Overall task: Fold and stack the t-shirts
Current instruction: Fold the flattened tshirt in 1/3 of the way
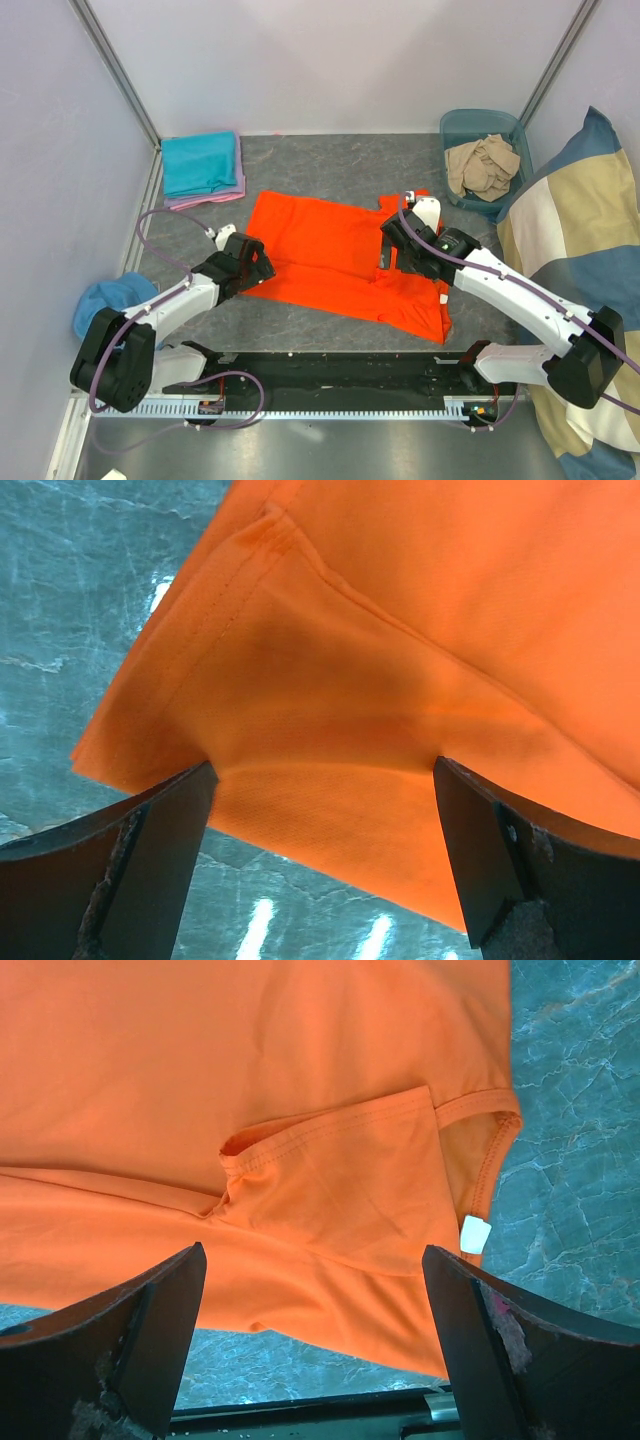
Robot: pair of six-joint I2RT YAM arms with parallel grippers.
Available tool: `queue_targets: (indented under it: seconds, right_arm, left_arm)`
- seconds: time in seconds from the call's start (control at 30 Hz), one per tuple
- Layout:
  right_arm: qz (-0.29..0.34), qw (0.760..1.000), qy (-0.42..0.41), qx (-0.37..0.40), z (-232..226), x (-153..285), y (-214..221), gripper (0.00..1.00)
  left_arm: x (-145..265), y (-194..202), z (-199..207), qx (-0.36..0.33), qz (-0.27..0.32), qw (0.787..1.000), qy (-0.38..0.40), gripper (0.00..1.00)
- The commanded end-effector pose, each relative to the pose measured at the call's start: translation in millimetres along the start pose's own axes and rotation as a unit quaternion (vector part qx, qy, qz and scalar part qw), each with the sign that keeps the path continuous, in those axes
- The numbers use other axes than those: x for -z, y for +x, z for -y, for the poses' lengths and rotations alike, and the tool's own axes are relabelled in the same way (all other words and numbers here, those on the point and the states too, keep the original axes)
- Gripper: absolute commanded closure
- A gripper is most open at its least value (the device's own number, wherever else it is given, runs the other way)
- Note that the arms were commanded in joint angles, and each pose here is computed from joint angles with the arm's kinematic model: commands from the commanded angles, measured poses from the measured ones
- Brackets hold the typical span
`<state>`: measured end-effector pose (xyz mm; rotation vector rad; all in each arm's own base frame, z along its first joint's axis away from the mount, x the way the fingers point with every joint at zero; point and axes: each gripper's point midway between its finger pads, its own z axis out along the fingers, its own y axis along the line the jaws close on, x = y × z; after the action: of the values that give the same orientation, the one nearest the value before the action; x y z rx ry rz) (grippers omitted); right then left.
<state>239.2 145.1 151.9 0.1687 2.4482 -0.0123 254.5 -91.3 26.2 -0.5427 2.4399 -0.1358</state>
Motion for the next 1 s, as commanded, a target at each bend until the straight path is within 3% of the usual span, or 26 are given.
queue_targets:
  seconds: [0.0,0.3,0.67,0.77,0.97]
  right_arm:
    - [0.011,1.0,-0.009,0.002,-1,4,-4,0.02]
    - [0.004,1.0,-0.016,0.011,-6,0,-1,0.02]
    - [-0.001,1.0,-0.023,0.014,-9,-1,2,0.02]
    - [-0.002,1.0,-0.024,0.012,-9,-1,2,0.02]
    - [0.01,1.0,-0.025,0.01,-11,-1,-6,0.02]
  left_arm:
    - [-6,9,-10,0.038,-0.006,0.999,-0.024,0.0]
    - [11,50,-44,0.056,-0.059,0.993,-0.082,0.0]
    - [35,60,-40,0.046,-0.056,0.996,-0.053,0.0]
    - [46,51,-33,0.039,-0.05,0.997,-0.038,0.0]
    - [100,-20,14,0.068,0.041,0.995,0.057,0.0]
